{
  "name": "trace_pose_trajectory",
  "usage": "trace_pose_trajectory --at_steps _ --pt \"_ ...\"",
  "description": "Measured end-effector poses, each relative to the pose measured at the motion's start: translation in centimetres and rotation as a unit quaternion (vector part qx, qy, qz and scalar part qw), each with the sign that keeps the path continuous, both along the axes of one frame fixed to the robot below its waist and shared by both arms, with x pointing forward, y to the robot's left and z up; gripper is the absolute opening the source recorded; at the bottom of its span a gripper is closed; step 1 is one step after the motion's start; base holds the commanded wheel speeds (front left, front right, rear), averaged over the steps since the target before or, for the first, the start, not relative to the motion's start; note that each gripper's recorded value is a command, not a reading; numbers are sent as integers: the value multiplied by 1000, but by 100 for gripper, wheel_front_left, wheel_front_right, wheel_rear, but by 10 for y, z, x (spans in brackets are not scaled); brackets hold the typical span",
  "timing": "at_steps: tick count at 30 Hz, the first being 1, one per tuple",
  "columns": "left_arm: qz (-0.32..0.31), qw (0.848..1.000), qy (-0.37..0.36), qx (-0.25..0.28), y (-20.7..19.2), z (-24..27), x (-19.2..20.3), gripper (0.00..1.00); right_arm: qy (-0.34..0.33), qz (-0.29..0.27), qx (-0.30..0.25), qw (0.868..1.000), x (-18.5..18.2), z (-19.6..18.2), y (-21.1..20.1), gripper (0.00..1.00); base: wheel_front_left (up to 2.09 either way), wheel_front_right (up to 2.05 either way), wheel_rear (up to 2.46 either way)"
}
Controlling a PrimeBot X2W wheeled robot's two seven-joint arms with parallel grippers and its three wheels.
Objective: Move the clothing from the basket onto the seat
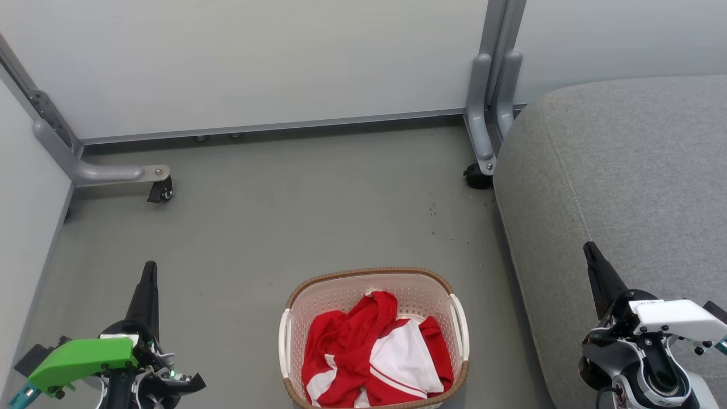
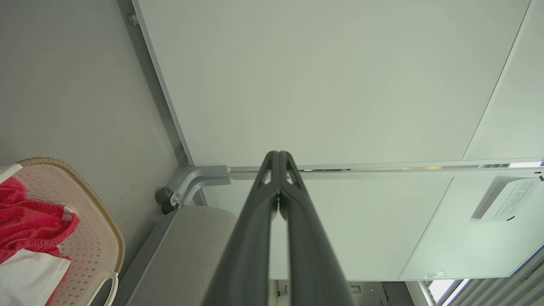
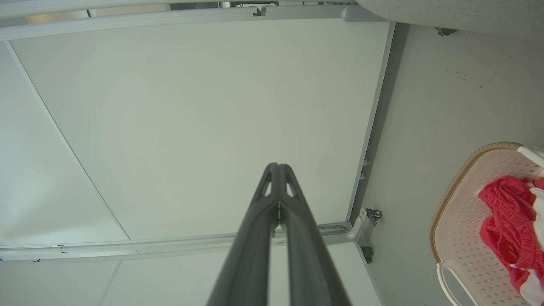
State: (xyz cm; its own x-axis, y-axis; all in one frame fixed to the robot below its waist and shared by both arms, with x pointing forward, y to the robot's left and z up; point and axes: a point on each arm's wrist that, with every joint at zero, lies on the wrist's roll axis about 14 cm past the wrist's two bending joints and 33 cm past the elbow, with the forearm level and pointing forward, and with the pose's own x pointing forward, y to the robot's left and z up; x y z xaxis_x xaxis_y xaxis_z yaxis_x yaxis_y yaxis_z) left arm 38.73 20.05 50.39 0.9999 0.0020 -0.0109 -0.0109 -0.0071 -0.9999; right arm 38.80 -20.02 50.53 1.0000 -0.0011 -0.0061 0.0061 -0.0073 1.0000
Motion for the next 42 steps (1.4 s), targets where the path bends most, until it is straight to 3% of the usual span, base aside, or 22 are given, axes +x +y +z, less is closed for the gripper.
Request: trace_pose_trajectory --at_steps 12,13,20,25,32,42 --pt "0 1000 0 0 0 0 0 0 0 0 0 1000 0 0 0 0 0 0 0" --pt "0 1000 2 -1 0 -1 0 100 2 0 1 1000 0 -1 0 100 0 0 0" --pt "-1 999 42 -4 -5 -28 -12 100 39 -3 6 999 -13 -27 2 100 0 0 0" --pt "-3 998 44 38 -8 -28 -12 100 40 -4 -27 999 -13 -26 3 100 0 0 0" --pt "-4 991 34 126 -9 -18 -9 100 32 0 -123 992 -12 -18 5 100 0 0 0" --pt "-17 974 29 223 -22 -11 -9 100 2 20 -252 968 -11 -2 17 100 0 0 0"
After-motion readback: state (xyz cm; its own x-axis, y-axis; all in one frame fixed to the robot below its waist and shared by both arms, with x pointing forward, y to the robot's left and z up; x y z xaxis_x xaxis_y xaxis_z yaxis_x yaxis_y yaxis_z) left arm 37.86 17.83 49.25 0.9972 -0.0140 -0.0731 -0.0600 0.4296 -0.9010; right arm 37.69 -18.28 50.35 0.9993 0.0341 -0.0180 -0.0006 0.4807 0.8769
